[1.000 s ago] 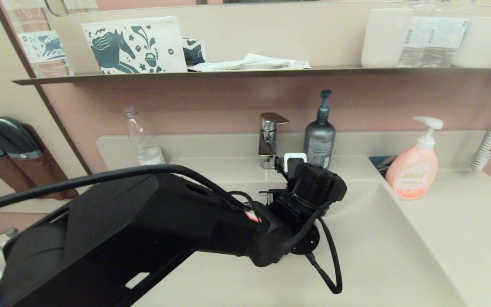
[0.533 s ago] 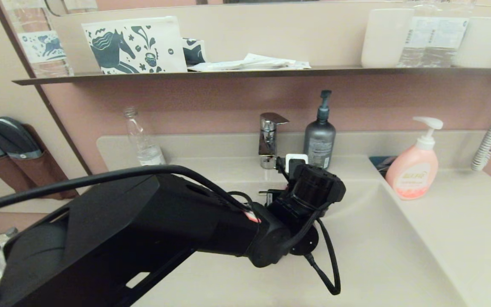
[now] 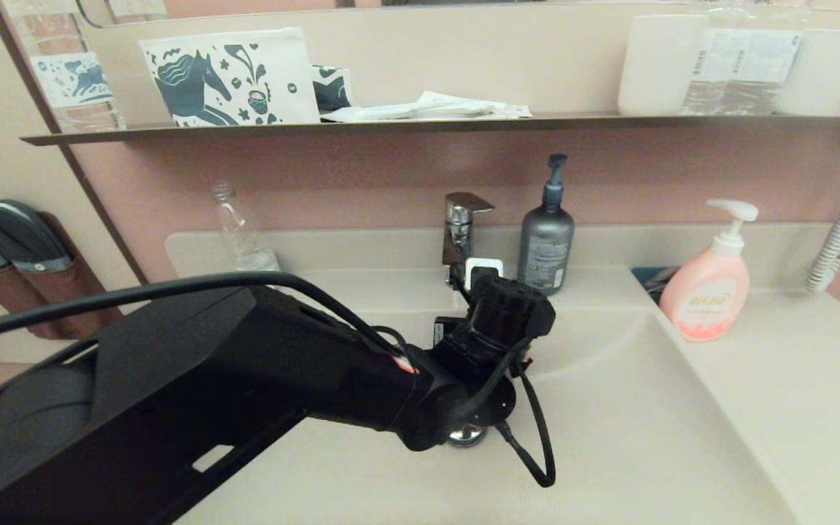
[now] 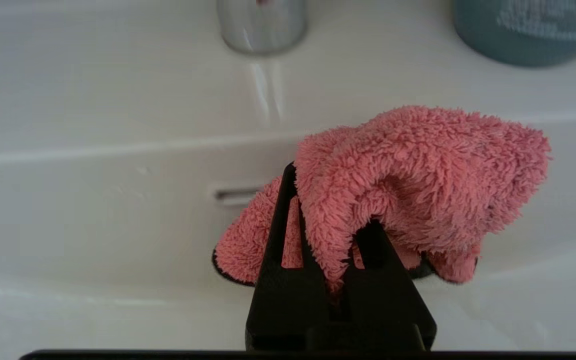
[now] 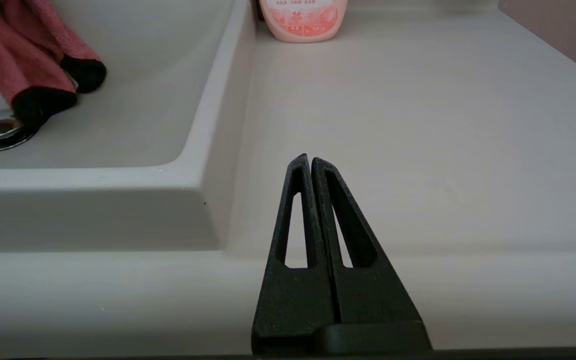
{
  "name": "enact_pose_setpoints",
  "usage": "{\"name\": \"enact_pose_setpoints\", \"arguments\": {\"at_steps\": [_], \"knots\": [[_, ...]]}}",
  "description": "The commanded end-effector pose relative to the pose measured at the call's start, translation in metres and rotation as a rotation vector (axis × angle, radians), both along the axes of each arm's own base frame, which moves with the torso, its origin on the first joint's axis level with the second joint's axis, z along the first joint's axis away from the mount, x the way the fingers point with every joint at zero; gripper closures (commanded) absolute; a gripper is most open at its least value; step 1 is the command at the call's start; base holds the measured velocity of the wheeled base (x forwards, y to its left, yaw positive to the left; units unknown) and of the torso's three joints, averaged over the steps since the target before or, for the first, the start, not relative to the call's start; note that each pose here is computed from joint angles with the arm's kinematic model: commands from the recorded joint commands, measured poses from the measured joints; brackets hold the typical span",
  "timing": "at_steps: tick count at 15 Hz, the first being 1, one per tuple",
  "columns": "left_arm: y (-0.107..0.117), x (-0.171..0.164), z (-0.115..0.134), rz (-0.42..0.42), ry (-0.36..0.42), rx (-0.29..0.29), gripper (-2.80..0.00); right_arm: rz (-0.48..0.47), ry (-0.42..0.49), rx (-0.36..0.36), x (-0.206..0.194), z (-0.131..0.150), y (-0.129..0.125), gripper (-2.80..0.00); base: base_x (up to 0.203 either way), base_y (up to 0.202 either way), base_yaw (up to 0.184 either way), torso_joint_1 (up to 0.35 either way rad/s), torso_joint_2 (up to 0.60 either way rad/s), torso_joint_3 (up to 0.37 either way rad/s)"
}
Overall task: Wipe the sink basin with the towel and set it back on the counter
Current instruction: Wipe the sink
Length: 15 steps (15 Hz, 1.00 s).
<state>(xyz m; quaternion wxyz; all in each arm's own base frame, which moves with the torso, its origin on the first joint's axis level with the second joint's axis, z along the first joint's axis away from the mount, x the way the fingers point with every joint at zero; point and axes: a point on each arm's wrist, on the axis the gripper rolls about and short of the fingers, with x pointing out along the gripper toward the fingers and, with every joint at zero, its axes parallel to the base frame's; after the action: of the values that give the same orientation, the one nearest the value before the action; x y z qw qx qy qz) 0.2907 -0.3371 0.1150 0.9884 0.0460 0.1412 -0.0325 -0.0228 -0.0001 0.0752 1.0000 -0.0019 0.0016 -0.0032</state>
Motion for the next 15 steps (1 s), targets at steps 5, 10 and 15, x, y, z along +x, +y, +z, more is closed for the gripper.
{"name": "enact_pose_setpoints", "arguments": {"at_steps": [5, 10, 15], "knots": [[0.019, 0.003, 0.009, 0.03, -0.031, -0.016, 0.0, 0.0, 0.001, 0.001, 0.0, 0.0, 0.0, 0.0, 0.0, 0.0, 0.0, 0.0, 0.0, 0.0], [0.031, 0.005, 0.011, 0.05, -0.025, -0.011, 0.0, 0.0, 0.001, -0.001, 0.0, 0.0, 0.0, 0.0, 0.0, 0.0, 0.0, 0.0, 0.0, 0.0], [0.044, 0.005, 0.005, 0.07, -0.021, -0.006, 0.0, 0.0, 0.001, -0.001, 0.0, 0.0, 0.0, 0.0, 0.0, 0.0, 0.0, 0.0, 0.0, 0.0]]}}
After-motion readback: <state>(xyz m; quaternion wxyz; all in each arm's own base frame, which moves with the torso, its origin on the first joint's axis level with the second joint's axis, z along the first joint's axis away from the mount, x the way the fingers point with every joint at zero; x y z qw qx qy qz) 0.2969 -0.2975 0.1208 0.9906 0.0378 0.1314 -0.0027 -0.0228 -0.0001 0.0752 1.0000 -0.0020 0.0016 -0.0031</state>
